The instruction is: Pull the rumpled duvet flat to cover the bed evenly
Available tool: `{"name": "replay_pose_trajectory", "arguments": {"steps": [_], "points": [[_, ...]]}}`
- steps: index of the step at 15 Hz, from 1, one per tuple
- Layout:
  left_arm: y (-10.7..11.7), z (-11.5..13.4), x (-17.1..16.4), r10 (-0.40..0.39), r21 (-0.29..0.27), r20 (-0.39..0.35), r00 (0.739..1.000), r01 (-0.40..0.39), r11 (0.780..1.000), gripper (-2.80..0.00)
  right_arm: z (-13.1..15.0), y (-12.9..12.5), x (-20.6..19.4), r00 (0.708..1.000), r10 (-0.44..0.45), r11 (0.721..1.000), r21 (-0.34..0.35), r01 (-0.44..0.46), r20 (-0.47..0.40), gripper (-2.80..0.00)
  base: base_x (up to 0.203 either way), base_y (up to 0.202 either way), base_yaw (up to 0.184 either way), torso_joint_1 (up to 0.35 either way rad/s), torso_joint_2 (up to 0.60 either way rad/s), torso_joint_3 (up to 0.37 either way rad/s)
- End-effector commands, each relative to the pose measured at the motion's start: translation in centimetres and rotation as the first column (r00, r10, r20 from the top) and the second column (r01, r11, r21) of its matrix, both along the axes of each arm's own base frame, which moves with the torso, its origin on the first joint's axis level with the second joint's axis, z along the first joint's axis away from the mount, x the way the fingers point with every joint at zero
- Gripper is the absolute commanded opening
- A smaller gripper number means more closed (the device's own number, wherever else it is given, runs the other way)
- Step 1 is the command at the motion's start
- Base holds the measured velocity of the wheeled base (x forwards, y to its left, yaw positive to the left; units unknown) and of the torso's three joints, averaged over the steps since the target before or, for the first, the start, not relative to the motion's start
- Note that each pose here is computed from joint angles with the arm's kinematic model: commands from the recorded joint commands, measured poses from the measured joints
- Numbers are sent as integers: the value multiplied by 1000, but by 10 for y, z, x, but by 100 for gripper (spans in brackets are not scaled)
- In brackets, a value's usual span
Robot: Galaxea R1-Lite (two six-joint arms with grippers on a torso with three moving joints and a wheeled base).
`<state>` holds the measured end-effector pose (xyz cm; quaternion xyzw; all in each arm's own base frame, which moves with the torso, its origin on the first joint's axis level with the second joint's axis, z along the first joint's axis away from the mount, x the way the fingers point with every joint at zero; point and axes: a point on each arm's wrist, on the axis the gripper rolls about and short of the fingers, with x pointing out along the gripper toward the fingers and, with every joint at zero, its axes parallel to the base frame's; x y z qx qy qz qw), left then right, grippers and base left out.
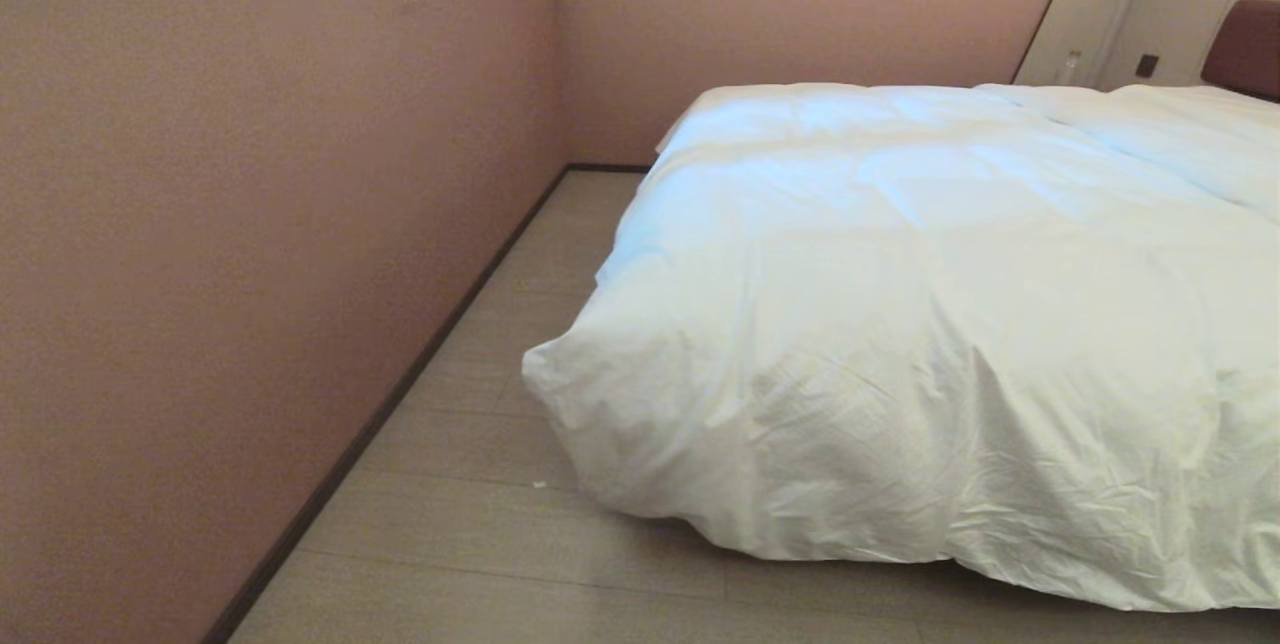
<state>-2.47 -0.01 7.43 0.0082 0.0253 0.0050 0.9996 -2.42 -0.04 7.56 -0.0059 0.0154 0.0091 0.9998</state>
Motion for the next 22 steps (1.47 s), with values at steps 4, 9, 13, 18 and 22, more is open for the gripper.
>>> {"name": "replay_pose_trajectory", "arguments": {"steps": [4,9,13,18,22], "points": [[0,0,0,0,1,0,1000,0,1000,-280,0,0,0,1000,0,1000,-1,0,-1,-280,0,196,-1,2,1,3],[0,0,0,1,1,0,1000,-1,1000,-280,0,0,0,1000,0,1000,1,0,-1,-280,0,196,1,1,2,2],[0,0,0,2,1,0,1000,-2,1000,-280,0,0,0,1000,0,1000,1,0,0,-280,0,196,0,3,3,1],[0,0,0,2,1,0,1000,-2,1000,-280,0,0,0,1000,0,1000,1,0,0,-280,0,108,1,1,1,2],[0,0,0,0,1,0,1000,0,1000,-280,0,0,0,1000,0,1000,-1,0,0,-280,0,0,0,0,0,0]]}}
